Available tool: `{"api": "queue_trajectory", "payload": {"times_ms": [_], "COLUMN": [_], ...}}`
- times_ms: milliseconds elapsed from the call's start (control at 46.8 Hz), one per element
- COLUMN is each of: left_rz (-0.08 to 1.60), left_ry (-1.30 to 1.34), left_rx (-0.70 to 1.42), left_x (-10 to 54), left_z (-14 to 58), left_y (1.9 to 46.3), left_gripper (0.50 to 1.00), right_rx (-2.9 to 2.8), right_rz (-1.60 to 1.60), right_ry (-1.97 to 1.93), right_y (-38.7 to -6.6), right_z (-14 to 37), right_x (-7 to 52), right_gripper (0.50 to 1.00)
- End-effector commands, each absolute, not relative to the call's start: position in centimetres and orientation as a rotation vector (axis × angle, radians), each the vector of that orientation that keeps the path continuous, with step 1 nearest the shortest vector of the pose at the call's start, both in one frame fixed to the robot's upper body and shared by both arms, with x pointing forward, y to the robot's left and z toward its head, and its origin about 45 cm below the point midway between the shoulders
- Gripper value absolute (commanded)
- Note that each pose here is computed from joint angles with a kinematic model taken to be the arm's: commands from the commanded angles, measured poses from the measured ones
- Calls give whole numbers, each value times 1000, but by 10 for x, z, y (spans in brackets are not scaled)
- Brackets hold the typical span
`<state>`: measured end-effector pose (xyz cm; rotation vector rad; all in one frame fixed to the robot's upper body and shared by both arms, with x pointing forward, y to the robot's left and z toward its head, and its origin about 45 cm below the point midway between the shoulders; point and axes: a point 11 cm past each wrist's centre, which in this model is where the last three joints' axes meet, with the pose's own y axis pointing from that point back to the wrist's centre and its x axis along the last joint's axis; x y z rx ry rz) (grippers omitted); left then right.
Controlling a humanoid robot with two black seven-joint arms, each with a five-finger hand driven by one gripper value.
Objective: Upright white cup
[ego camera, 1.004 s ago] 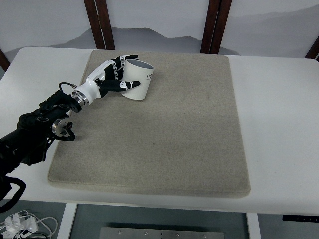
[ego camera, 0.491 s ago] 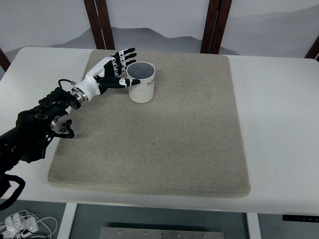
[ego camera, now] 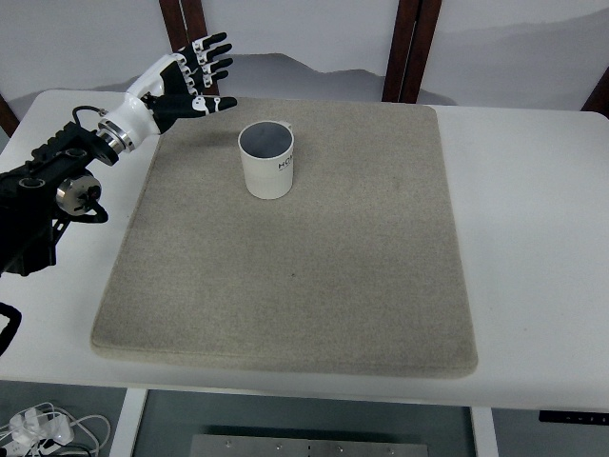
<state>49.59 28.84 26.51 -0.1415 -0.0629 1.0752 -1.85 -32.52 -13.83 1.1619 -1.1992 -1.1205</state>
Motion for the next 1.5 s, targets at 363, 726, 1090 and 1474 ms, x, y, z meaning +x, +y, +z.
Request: {"api": "queue_trajectory", "payload": {"times_ms": [363, 726, 1090, 1474], "left_rz": [1217, 1305, 1404, 1433], "left_ry": [-28, 47, 316, 592], "left_rx": [-359, -492, -599, -533], "left_x": [513, 512, 519, 525], "left_z": [306, 303, 282, 257], "left_y": [312, 332, 328, 310], "left_gripper": [999, 999, 999, 999], "right_rx": [1162, 1161, 1161, 1160], "right_rz": [-1120, -1121, -1122, -1127], "right_ry": [-1199, -1198, -1202, -1197], "right_y": [-325, -325, -325, -325], "right_z": [-138, -138, -138, -138], "right_x": [-18, -19, -18, -20], "right_gripper": [952, 952, 952, 952]}}
